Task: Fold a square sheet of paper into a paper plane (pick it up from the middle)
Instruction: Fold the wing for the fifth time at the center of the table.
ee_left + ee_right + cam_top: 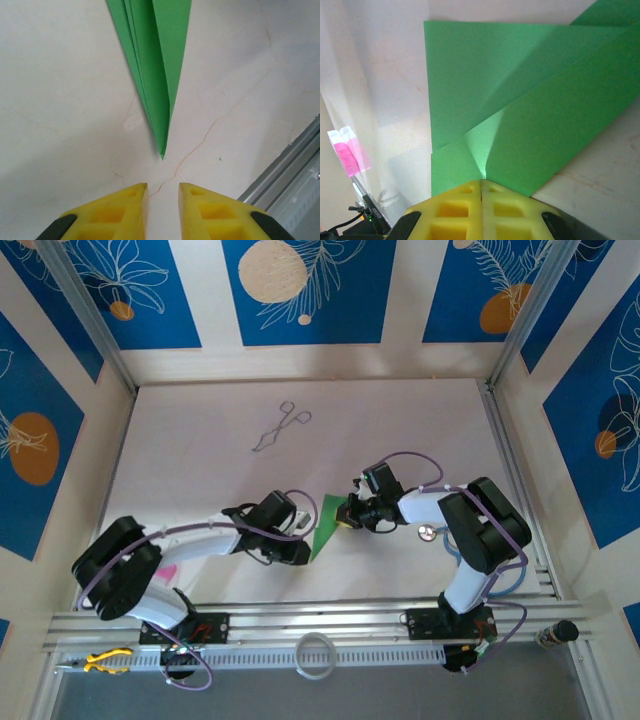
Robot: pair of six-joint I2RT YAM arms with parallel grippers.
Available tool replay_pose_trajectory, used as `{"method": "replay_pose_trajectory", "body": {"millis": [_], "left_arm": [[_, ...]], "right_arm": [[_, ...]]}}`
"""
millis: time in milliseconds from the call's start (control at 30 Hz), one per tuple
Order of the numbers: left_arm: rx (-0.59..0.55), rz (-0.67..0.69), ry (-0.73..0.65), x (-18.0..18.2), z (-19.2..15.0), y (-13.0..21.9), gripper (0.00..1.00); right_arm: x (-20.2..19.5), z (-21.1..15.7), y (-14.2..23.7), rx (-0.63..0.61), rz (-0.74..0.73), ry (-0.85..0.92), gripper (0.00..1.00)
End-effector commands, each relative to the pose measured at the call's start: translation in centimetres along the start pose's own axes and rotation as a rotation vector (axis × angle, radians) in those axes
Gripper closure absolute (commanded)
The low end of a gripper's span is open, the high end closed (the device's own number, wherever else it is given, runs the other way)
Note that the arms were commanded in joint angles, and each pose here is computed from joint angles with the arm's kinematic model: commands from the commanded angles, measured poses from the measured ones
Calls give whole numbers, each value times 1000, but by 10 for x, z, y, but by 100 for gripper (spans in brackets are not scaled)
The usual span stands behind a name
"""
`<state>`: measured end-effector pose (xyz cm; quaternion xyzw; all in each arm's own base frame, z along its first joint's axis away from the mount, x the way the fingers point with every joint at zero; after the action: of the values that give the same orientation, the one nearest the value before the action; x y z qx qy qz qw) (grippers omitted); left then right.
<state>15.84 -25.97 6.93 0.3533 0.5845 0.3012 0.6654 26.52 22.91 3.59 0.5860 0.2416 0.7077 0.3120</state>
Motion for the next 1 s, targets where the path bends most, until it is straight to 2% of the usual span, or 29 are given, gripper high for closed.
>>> {"method": "replay_pose_trajectory", "body": {"millis": [0, 267, 533, 800, 967], "left_arm": [[-49, 0, -19, -10, 12, 12, 77], [-82, -172, -14, -60, 53, 4, 82], [-61, -205, 11, -69, 73, -25, 86], [-3, -144, 70, -38, 57, -51, 87], [15, -86, 110, -12, 37, -52, 87]], "right_arm": [[-18, -9, -3, 38, -76, -45, 97], [-17, -9, -3, 41, -70, -45, 97], [-18, -10, -3, 43, -74, -46, 98], [-19, -11, -2, 43, -78, -46, 98], [-20, -12, -2, 42, -82, -48, 98]]}}
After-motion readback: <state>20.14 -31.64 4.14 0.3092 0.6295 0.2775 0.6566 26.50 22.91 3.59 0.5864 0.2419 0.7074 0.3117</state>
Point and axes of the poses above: each hand's point on the last joint's axis, 136 mm out from that joint toward the fingers, its own y axis back along the fingers, its own x axis along the line the jaws close on, z = x × y, the point moved 3 cm from there along y, back along the fingers, and after that the axes turned 13 degrees about y, right-handed, at the moved point
